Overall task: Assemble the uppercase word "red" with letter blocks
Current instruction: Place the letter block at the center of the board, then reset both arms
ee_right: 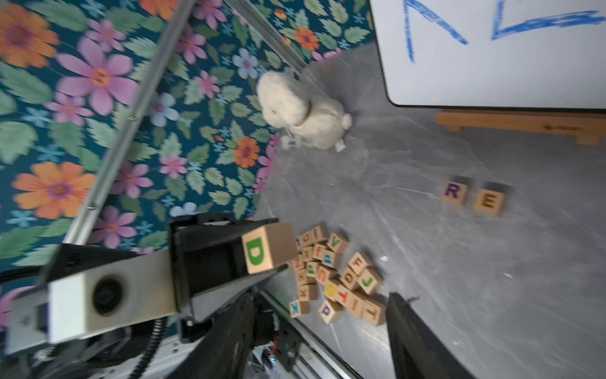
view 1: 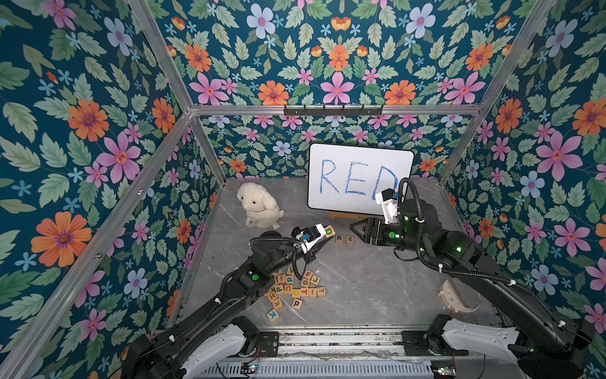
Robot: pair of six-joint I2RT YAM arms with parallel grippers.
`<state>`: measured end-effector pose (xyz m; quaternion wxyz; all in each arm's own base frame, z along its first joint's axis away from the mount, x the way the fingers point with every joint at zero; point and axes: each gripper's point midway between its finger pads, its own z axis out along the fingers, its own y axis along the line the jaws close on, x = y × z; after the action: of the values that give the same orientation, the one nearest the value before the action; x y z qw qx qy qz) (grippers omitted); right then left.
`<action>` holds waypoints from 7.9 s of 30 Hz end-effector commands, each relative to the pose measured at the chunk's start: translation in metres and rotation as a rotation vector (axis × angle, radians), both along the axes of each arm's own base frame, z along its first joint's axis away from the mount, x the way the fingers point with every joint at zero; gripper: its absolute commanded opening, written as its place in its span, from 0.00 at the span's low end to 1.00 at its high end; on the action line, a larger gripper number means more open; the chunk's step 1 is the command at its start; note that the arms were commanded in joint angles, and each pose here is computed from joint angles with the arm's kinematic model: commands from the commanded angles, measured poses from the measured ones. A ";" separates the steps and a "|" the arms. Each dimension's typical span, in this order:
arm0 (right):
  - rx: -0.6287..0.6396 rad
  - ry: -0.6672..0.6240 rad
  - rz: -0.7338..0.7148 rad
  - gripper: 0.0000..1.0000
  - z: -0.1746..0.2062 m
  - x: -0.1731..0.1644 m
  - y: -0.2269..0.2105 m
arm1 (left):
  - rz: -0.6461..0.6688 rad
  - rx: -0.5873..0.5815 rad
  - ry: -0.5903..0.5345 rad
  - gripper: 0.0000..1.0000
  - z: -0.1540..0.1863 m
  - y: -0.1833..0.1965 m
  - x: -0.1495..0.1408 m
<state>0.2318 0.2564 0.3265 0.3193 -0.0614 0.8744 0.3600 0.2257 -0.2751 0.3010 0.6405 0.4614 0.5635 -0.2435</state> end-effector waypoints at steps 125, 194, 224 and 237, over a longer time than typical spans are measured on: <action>-0.770 -0.395 1.086 0.05 -0.276 0.135 -0.055 | 0.198 -0.033 0.364 0.98 -0.069 0.038 -0.006; -0.246 -0.546 -0.706 0.99 -0.059 0.044 -0.216 | 0.507 -0.006 0.430 0.99 -0.080 0.011 0.042; -0.587 -0.506 -0.812 0.99 -0.177 0.101 -0.270 | 1.442 -0.247 0.313 0.99 -0.168 0.321 0.142; -0.628 -0.559 -0.695 0.99 -0.207 0.133 -0.261 | 1.359 -0.289 0.209 0.99 -0.185 0.314 0.150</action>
<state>0.3535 -0.0049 0.1047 0.5709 0.0552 0.8155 -0.0772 0.3679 0.0431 0.0901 0.5925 -0.1154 0.7898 0.1086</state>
